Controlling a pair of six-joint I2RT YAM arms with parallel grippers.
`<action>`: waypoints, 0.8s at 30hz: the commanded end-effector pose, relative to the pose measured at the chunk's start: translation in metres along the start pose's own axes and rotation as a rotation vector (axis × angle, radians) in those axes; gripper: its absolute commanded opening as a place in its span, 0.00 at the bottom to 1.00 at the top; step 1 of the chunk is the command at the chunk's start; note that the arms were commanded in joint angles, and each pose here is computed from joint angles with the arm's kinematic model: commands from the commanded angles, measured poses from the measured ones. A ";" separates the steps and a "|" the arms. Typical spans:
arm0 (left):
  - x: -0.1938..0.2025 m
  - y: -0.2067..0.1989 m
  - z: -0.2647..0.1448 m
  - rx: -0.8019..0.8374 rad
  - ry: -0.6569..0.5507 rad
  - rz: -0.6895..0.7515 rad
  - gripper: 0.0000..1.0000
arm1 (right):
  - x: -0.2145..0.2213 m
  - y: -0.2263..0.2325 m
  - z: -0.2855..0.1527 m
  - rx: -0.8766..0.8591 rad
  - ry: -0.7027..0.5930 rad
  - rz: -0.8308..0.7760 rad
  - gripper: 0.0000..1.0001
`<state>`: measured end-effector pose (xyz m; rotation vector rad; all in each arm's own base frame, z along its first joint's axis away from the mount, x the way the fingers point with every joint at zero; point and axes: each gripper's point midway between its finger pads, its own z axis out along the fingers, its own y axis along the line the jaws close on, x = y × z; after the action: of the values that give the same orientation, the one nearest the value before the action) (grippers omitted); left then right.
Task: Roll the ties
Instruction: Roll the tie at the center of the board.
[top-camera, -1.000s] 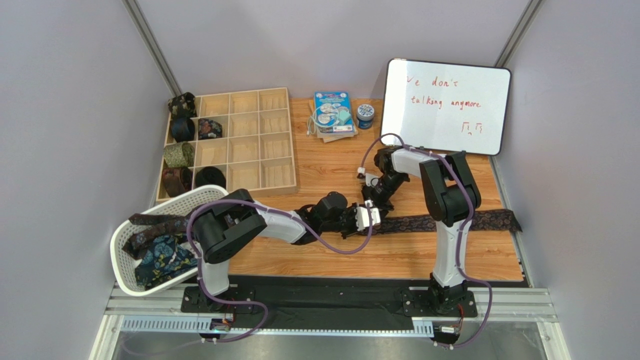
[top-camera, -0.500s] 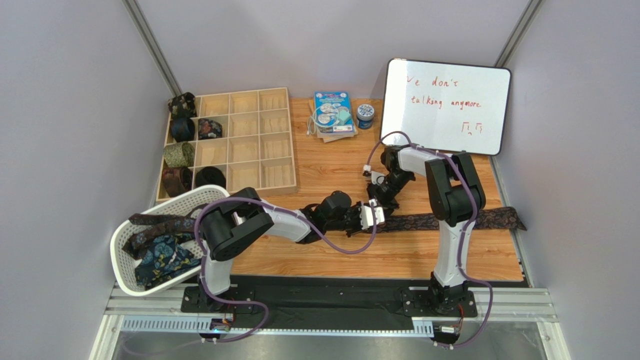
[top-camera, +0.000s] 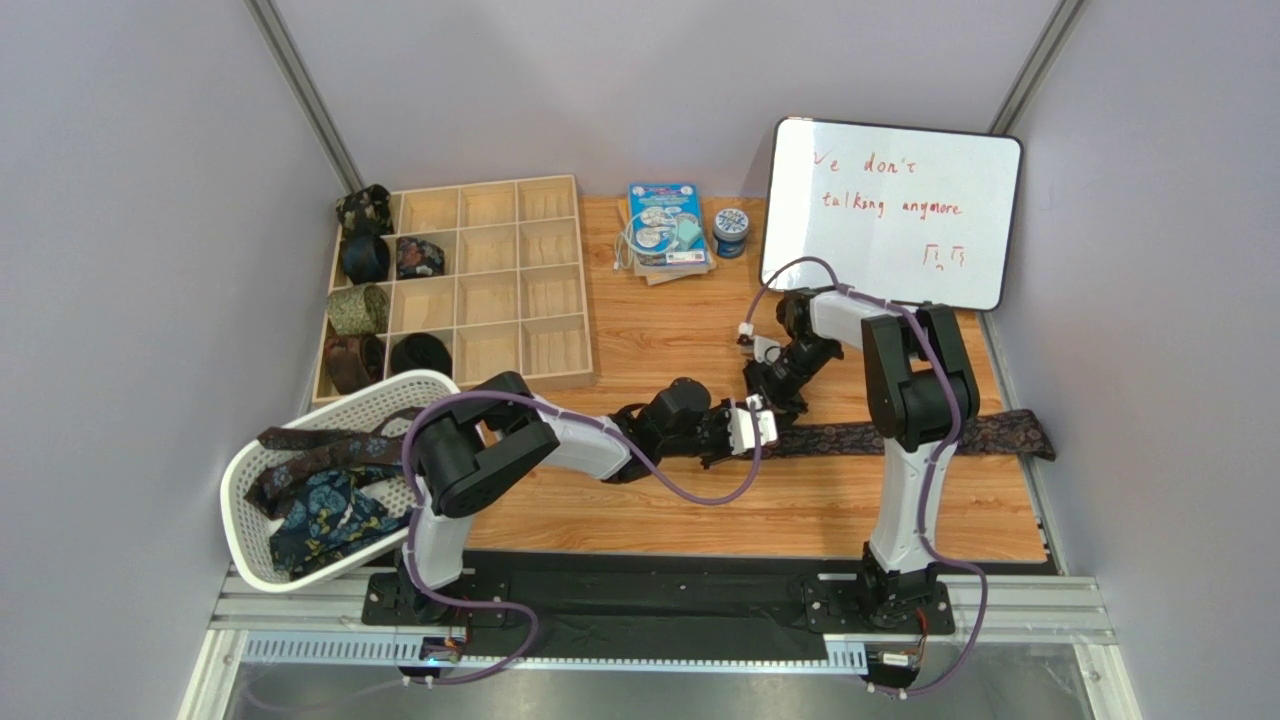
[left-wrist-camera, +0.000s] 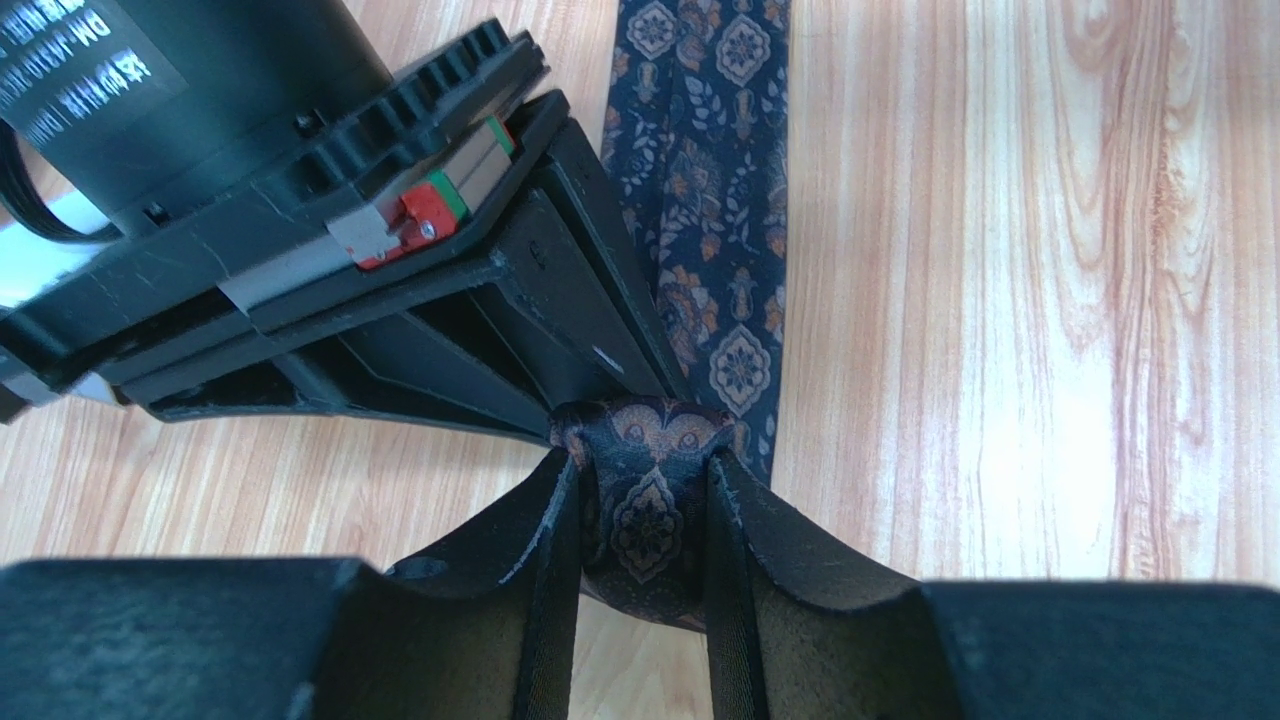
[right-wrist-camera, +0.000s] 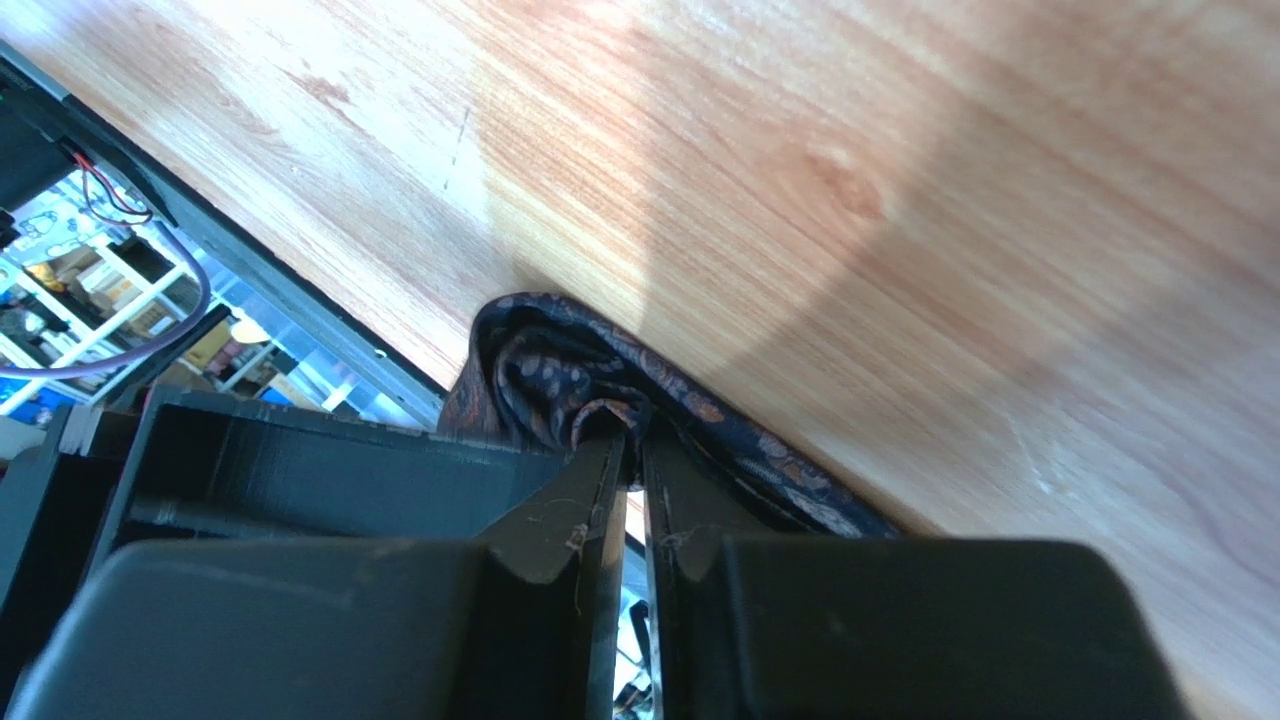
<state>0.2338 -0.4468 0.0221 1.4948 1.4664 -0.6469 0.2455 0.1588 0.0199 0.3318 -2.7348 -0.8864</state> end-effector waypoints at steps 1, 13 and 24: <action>0.184 -0.087 -0.064 0.217 0.628 -0.188 0.18 | -0.011 0.041 -0.029 -0.119 -0.112 -0.137 0.15; 0.187 -0.091 -0.064 0.235 0.645 -0.203 0.17 | -0.010 0.033 -0.048 -0.127 -0.165 -0.108 0.28; 0.188 -0.091 -0.064 0.237 0.652 -0.207 0.18 | 0.001 0.036 -0.053 -0.136 -0.187 -0.113 0.49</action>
<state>0.2404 -0.4461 0.0115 1.4989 1.5042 -0.6390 0.2602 0.1538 0.0745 0.3762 -2.8339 -1.1168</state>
